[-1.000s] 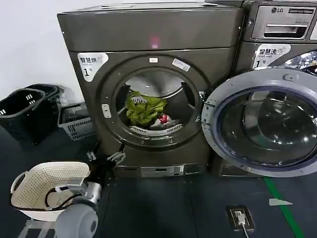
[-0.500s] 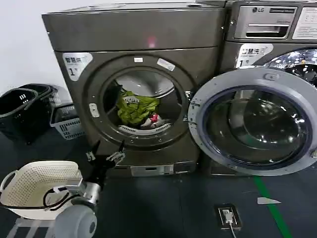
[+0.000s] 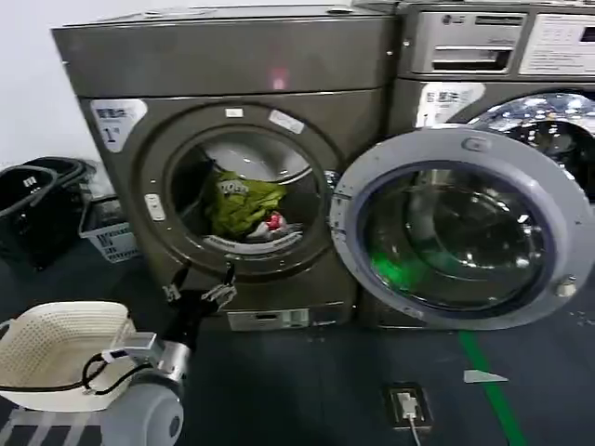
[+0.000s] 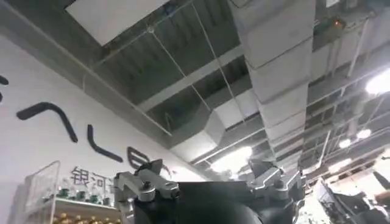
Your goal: Grasp the clothes from the dryer.
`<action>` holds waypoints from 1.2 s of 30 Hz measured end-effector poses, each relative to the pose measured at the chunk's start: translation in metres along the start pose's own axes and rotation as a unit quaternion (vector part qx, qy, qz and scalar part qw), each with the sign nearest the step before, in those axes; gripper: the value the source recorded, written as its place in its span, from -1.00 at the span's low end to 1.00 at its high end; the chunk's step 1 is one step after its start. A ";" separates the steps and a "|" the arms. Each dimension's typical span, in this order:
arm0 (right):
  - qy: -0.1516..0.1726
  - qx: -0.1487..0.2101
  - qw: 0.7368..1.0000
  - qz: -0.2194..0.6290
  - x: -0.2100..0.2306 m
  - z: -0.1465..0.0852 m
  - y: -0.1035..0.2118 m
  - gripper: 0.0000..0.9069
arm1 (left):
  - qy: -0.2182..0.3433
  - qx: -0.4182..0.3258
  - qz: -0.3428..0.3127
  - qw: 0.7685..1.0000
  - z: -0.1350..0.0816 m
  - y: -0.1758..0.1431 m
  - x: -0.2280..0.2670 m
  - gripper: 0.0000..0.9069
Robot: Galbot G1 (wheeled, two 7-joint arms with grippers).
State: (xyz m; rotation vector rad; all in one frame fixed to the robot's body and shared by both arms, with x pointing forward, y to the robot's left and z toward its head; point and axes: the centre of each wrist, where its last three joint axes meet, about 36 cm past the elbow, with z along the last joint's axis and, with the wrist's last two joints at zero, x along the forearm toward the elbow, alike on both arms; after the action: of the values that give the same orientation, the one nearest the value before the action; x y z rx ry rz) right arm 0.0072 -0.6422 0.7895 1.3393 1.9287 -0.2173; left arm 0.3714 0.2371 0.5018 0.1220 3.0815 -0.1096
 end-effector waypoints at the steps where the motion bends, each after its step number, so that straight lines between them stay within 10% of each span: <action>1: 0.000 0.004 1.000 0.000 0.000 0.000 0.000 1.00 | 0.000 0.000 0.001 1.000 0.000 -0.001 0.000 1.00; 36: -0.020 0.065 0.997 -0.029 0.008 -0.011 0.005 1.00 | -0.016 0.000 0.009 1.000 -0.008 -0.002 -0.007 1.00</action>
State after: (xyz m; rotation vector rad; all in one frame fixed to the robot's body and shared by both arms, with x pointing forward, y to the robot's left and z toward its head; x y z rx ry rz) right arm 0.0048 -0.6284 0.7928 1.3526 1.9494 -0.4031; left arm 0.3782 0.2349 0.5103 0.1456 3.0480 -0.1087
